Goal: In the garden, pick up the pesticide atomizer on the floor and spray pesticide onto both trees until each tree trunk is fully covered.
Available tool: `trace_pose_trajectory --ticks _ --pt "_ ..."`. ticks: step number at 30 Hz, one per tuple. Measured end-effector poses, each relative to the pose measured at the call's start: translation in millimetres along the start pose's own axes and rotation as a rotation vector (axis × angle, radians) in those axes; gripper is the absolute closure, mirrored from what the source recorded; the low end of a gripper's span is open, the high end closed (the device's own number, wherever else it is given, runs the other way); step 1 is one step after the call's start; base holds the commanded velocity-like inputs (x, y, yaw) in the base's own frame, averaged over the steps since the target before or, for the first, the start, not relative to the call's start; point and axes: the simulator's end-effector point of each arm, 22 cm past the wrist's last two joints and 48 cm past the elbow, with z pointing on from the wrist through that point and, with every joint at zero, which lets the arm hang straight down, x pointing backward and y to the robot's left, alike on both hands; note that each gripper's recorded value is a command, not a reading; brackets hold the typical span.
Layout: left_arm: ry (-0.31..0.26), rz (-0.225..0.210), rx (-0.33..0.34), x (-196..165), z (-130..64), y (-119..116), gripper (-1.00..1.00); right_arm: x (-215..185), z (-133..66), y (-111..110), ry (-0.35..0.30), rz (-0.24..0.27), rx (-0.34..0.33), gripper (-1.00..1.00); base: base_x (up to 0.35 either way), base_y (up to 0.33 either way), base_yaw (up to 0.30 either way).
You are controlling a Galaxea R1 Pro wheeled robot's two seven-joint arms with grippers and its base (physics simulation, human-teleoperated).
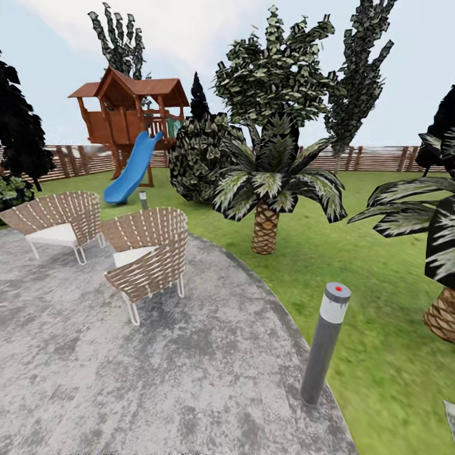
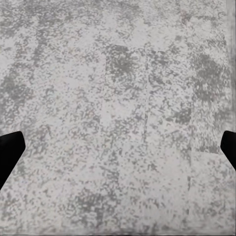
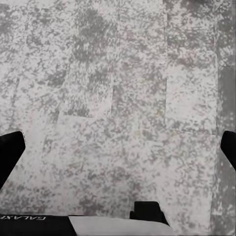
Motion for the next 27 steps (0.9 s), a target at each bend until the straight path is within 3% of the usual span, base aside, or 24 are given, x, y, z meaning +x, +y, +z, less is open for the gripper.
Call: trace_pose_trajectory --ticks 16,21,25,27 --pt "0.0 0.0 0.001 0 -0.1 0 -1.0 4 -0.8 1 0.009 -0.001 -0.002 -1.0 -0.336 0.163 -0.296" --pt "-0.003 -0.002 -0.001 -1 -0.2 0 -1.0 6 -1.3 1 0.011 -0.001 -0.001 -1.0 -0.116 0.058 -0.3" --pt "-0.041 -0.009 0.007 -15 1.8 -8 -1.0 6 -1.5 0 0.013 -0.001 -0.001 -1.0 -0.016 0.008 -0.298" --pt "-0.088 -0.014 0.009 -28 1.9 -11 -1.0 7 -1.5 0 0.014 0.0 0.0 -1.0 -0.005 0.003 -0.228"
